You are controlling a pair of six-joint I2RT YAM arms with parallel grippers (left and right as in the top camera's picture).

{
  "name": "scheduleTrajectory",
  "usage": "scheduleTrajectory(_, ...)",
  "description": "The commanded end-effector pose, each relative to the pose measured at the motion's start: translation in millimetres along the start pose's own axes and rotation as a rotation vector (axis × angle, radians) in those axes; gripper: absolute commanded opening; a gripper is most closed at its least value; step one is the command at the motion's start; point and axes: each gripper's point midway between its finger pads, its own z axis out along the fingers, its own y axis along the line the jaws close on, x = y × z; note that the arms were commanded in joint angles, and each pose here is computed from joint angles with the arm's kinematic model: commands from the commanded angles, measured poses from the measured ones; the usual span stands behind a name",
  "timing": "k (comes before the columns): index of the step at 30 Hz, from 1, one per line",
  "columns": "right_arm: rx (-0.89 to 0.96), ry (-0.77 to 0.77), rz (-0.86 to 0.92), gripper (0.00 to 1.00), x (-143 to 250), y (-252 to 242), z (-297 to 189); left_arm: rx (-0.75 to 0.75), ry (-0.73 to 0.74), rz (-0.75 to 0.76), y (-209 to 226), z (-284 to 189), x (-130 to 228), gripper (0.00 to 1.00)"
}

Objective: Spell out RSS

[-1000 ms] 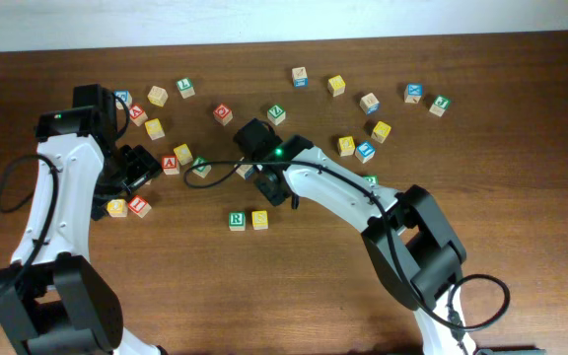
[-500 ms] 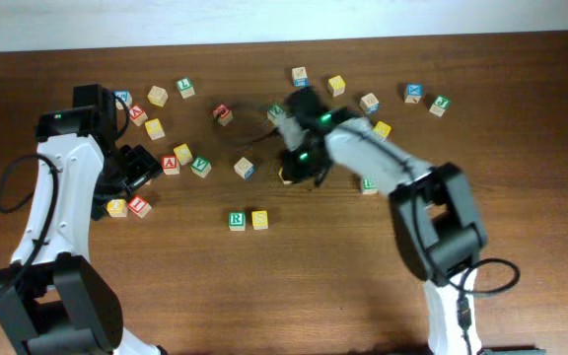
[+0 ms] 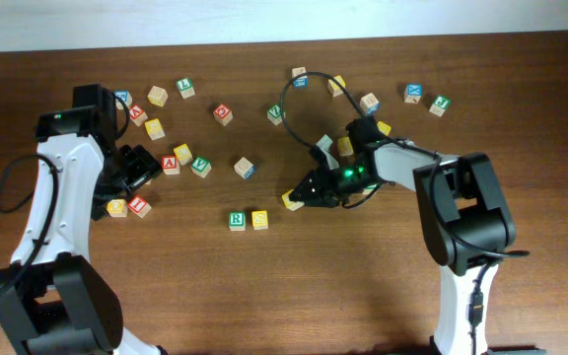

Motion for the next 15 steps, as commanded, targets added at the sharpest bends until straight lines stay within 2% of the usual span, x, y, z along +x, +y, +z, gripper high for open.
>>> scheduleTrajectory(1,0.222,-0.032,0.109,0.41,3.5,-52.2,-16.3,0.013,-0.021,-0.007,0.2,-7.7,-2.4,0.99)
scheduleTrajectory(3,0.271,-0.038,0.135,0.46,3.3,-61.0,-24.2,0.013,-0.021,-0.007,0.2,-7.7,-2.4,0.99)
scheduleTrajectory(9,0.421,-0.019,0.127,0.46,0.0,-56.1,-50.9,0.013,-0.021,-0.007,0.1,-7.7,-2.3,0.99)
scheduleTrajectory(15,0.743,-0.011,-0.038,0.46,2.3,-3.8,-80.0,0.013,-0.021,-0.007,0.2,-7.7,-2.4,0.99)
